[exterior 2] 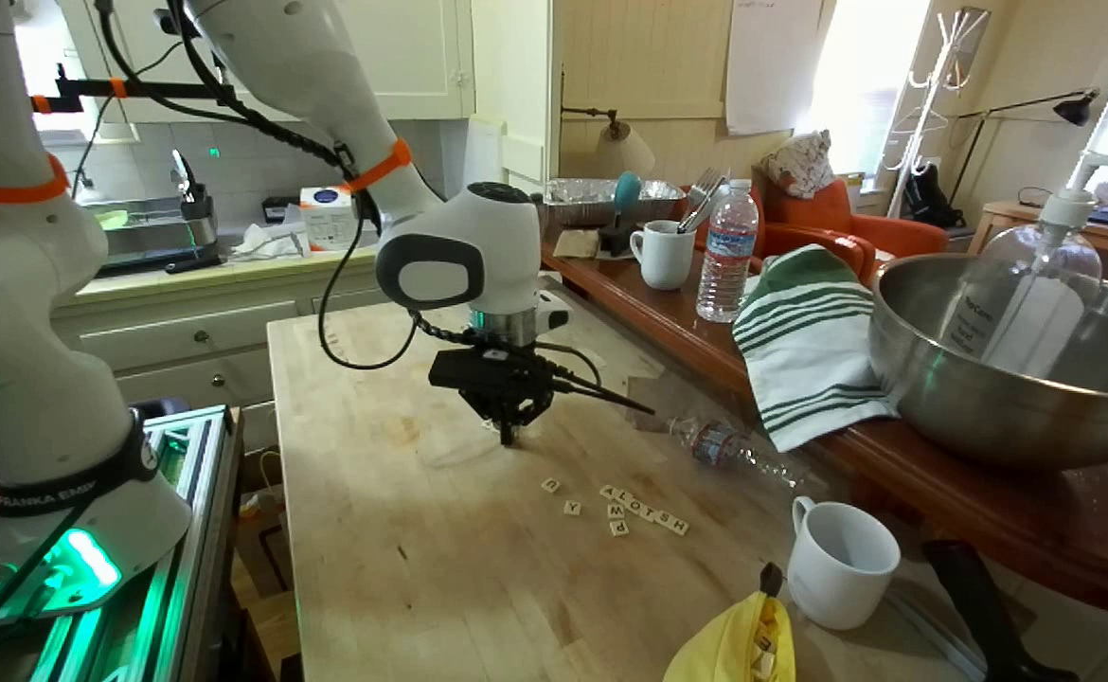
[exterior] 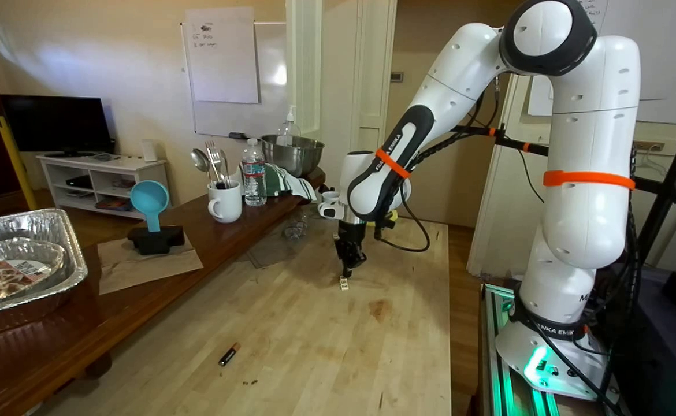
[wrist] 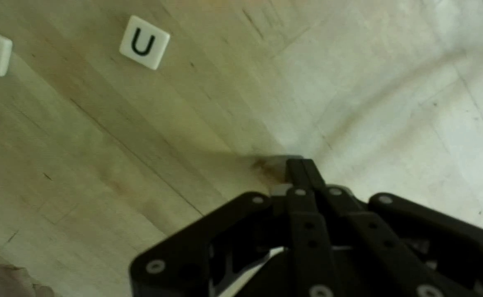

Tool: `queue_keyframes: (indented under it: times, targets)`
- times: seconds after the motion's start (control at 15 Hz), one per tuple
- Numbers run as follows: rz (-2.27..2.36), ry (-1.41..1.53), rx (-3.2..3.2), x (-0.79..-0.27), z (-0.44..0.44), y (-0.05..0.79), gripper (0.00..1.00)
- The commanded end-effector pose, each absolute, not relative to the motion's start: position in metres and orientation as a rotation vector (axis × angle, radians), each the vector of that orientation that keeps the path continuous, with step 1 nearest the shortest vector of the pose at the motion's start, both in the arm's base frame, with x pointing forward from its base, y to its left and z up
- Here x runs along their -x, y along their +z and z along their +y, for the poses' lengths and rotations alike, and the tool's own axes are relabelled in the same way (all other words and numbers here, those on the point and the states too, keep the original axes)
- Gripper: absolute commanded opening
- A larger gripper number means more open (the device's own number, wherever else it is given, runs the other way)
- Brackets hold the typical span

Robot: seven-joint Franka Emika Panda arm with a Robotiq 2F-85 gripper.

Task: Use the tiles to create the word 'Zero'.

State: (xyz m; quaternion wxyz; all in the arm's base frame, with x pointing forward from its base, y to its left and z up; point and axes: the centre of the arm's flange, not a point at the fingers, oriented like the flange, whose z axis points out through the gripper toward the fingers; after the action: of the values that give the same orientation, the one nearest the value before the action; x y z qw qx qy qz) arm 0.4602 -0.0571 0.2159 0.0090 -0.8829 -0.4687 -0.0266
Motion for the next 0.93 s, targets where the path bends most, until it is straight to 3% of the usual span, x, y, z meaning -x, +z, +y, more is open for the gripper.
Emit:
queue_keyframes:
  times: [0.0, 0.87]
  targets:
    - [-1.489, -0.062, 2.711, -0.448, -0.047, 0.188, 0.00]
    - [-1.450, -0.150, 2.702, -0.451, -0.047, 0.210, 0.00]
